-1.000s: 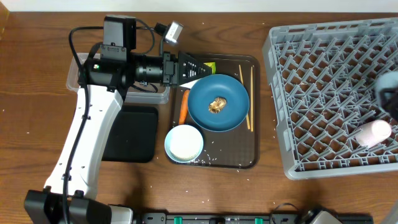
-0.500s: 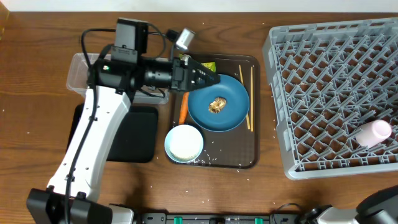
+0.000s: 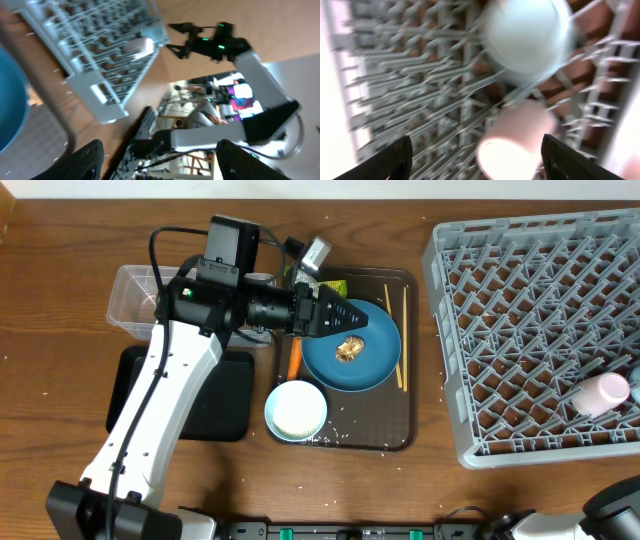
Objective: Sort waste into correct bins and load items into the dishwasher rack
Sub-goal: 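Grasp the rim of the teal plate with the left gripper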
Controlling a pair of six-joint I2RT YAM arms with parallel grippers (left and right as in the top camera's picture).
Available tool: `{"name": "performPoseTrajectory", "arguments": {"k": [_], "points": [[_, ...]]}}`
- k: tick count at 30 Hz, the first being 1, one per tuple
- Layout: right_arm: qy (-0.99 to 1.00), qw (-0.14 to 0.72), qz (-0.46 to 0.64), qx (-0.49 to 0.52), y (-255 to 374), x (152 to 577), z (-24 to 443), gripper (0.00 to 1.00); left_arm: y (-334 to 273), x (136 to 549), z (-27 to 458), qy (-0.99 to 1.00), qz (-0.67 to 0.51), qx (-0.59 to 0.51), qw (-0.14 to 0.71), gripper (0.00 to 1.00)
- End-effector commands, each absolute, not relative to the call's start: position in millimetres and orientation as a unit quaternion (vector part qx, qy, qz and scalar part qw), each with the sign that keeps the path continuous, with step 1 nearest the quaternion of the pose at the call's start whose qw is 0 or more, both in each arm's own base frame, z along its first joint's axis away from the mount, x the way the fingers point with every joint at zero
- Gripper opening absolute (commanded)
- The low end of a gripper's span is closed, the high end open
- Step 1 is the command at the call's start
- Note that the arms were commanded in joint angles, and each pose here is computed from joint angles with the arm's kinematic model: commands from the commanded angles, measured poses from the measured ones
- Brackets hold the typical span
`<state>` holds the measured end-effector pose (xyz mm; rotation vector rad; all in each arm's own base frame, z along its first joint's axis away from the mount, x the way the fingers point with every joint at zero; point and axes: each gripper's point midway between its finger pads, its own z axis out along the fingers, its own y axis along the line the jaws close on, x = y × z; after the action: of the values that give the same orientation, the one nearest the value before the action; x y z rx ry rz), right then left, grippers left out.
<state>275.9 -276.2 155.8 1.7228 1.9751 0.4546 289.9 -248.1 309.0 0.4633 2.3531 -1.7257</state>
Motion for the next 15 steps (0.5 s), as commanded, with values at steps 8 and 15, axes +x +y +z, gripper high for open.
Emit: {"name": "performPoseTrajectory", "arguments": {"k": [8,15], "points": [[0.766,0.398,0.292,0.412,-211.5,325.0,265.5,0.68,-198.5,318.0,266.4,0.913,-0.335,0.095,0.211,0.73],[0.833,0.450,0.250,0.202,-102.4,343.1,318.8,0.72,-165.9,325.9,208.0,0.967,-0.111,0.088,0.213,0.73]]}}
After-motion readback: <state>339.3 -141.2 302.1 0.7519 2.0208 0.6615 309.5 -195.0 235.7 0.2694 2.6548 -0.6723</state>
